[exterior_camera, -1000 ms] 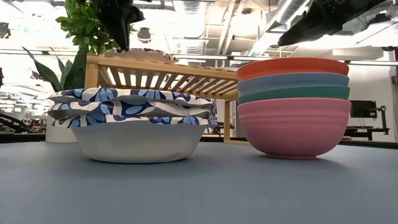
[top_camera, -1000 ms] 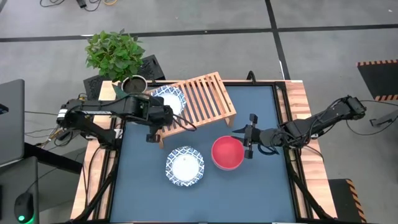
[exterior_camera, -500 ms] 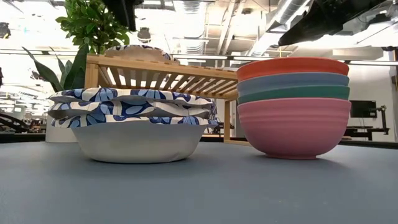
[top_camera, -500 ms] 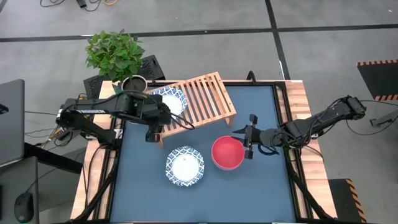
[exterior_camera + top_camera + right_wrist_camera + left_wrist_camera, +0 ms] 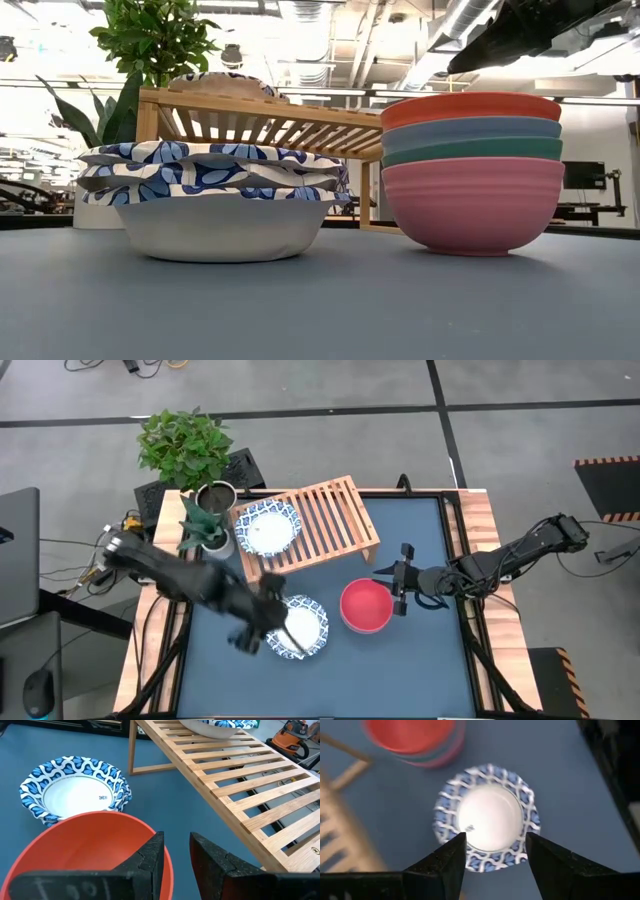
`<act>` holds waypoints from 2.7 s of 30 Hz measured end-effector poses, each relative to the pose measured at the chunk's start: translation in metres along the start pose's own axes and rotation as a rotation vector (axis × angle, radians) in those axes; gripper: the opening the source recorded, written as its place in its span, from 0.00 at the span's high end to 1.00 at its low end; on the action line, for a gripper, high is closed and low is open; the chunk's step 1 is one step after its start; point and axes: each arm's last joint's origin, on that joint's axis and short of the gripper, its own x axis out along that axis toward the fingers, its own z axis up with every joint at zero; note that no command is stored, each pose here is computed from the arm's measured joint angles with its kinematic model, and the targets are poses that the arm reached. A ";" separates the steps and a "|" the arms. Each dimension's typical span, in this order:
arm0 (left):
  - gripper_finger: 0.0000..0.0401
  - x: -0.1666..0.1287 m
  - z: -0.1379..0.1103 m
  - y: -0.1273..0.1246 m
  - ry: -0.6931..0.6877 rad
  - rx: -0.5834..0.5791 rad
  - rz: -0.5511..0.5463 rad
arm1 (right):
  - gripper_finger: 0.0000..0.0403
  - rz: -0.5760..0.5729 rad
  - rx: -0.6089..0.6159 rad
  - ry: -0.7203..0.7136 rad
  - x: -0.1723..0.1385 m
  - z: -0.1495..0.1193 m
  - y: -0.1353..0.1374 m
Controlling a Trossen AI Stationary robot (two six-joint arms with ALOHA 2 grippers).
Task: Place and stack bowls onto a shelf
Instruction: Stack the blue patterned bowl on top of the blue patterned bowl on the shelf
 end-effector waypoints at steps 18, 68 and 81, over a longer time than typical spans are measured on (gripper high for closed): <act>0.53 0.118 0.014 -0.055 0.169 0.175 -0.030 | 0.71 0.001 0.018 0.004 0.000 0.000 0.000; 0.53 0.154 -0.019 -0.047 0.062 -0.028 -0.176 | 0.71 -0.004 0.046 0.035 0.000 -0.004 0.000; 0.61 0.154 -0.021 -0.043 0.078 -0.014 -0.189 | 0.71 -0.004 0.046 0.035 0.000 -0.004 0.000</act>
